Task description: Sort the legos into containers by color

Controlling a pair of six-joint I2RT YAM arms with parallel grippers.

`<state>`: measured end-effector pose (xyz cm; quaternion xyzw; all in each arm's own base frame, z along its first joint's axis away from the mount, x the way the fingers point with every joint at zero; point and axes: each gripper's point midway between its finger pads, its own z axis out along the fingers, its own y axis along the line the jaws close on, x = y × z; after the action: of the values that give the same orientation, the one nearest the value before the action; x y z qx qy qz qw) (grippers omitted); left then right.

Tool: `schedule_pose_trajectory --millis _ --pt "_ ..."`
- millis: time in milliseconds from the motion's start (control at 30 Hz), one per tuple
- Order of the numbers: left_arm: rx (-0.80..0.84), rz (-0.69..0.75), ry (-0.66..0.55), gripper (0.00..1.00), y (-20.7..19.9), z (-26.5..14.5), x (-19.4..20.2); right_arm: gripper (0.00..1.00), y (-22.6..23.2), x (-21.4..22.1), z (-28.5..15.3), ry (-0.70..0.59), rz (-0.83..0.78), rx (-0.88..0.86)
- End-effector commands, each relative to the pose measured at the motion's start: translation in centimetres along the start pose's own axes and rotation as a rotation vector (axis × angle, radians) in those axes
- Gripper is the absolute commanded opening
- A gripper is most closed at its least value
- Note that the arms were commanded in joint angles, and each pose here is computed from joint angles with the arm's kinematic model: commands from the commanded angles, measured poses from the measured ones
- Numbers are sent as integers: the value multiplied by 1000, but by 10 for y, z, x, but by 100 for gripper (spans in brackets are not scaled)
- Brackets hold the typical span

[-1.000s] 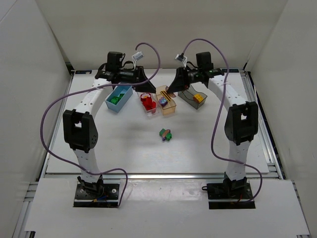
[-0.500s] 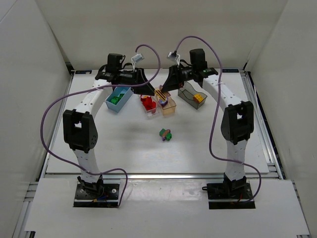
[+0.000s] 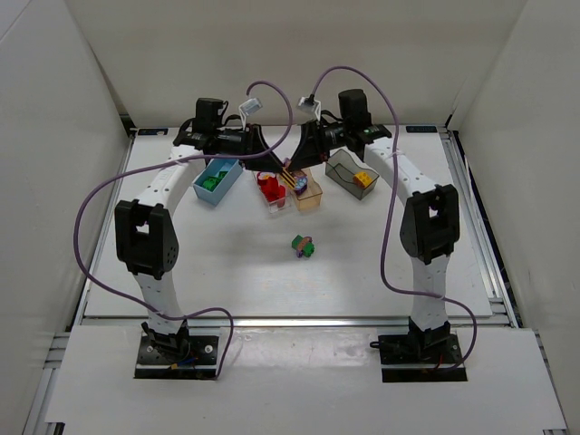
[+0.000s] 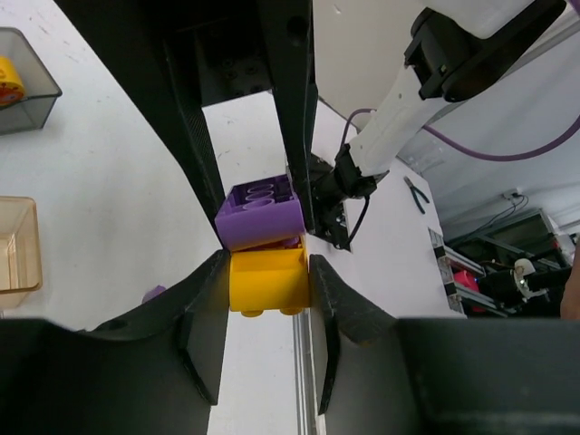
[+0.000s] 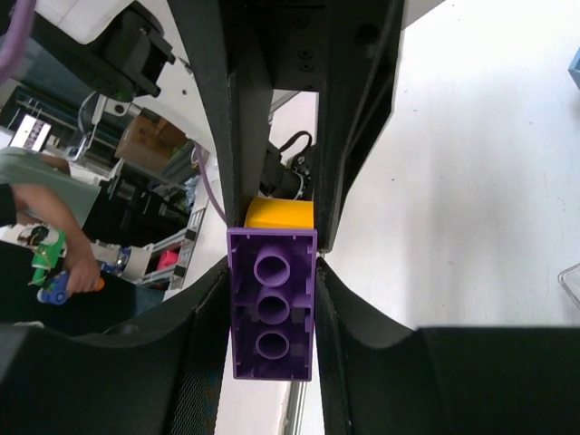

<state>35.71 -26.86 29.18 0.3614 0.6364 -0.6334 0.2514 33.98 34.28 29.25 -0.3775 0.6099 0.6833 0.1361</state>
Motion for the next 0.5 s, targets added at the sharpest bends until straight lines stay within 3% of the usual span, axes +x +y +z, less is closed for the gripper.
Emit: schedule_pose_trajectory --millis 0,167,467 --pt "33 26 7 28 -13 3 1 0 10 -16 -1 -2 -95 -12" --pt "51 7 13 13 -18 4 7 0 6 -18 -2 -12 -107 9" --pt "25 -13 5 11 -29 -5 29 0 -38 -31 -50 -94 -177 239"
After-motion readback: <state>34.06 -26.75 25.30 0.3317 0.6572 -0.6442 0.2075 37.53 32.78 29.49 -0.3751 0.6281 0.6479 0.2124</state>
